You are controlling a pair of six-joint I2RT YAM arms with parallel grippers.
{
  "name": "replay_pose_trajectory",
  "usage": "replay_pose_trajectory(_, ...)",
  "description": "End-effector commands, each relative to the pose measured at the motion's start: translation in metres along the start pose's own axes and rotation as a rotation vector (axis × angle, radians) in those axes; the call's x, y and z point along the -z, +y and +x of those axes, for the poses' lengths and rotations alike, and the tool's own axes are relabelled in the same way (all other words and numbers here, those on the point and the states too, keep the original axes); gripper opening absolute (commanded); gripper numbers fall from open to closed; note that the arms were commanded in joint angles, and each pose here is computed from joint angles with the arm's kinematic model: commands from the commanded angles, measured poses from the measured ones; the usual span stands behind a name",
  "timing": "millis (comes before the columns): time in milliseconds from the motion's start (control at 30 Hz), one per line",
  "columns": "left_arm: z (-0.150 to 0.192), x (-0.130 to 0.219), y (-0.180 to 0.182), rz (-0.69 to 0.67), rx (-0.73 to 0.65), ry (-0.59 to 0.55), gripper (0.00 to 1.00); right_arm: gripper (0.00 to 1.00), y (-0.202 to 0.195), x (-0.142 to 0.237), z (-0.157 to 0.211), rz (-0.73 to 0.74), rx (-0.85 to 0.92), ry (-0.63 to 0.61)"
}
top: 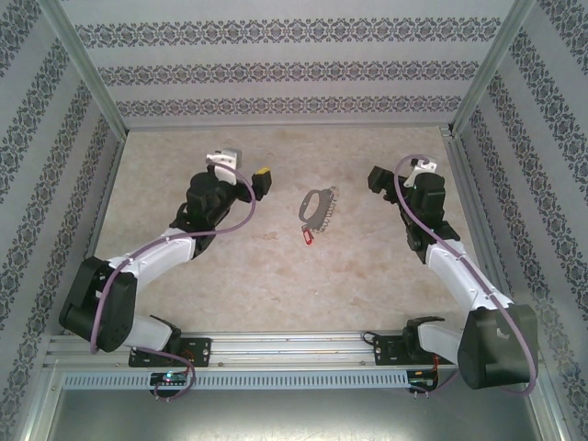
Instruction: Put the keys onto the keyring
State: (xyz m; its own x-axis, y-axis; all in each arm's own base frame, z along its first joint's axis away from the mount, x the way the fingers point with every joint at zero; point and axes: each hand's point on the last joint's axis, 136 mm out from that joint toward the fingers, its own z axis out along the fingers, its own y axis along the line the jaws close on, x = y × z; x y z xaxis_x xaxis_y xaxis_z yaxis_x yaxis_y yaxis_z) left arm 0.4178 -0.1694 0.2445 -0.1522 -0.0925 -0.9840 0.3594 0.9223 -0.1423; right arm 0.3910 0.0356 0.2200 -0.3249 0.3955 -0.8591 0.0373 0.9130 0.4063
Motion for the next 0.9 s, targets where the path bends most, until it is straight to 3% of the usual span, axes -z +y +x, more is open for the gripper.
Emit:
replay_pose_trajectory(0,-0.037,0.015,0.025,-0.150,-0.103,-0.155,1.00,0.98,-0.024,0.007,-0.029,0.150,0.053,-0.134)
replay_pose_trajectory(200,-0.016,0.036,0.056,-0.331,-0.255,-0.100,1.00,0.98,-0.047,-0.004,-0.028,0.278,0.193,-0.134)
replay_pose_trajectory(433,0.005,0.065,0.095,-0.499,-0.323,-0.068,1.00,0.98,-0.086,-0.015,-0.007,0.456,0.281,-0.105)
replay_pose_trajectory(667,0.032,0.092,0.132,-0.611,-0.333,0.017,1.00,0.98,-0.098,-0.020,0.013,0.470,0.320,-0.088)
replay_pose_trajectory(867,0.060,0.094,0.141,-0.615,-0.332,0.099,1.00,0.98,-0.094,-0.023,0.019,0.443,0.351,-0.036)
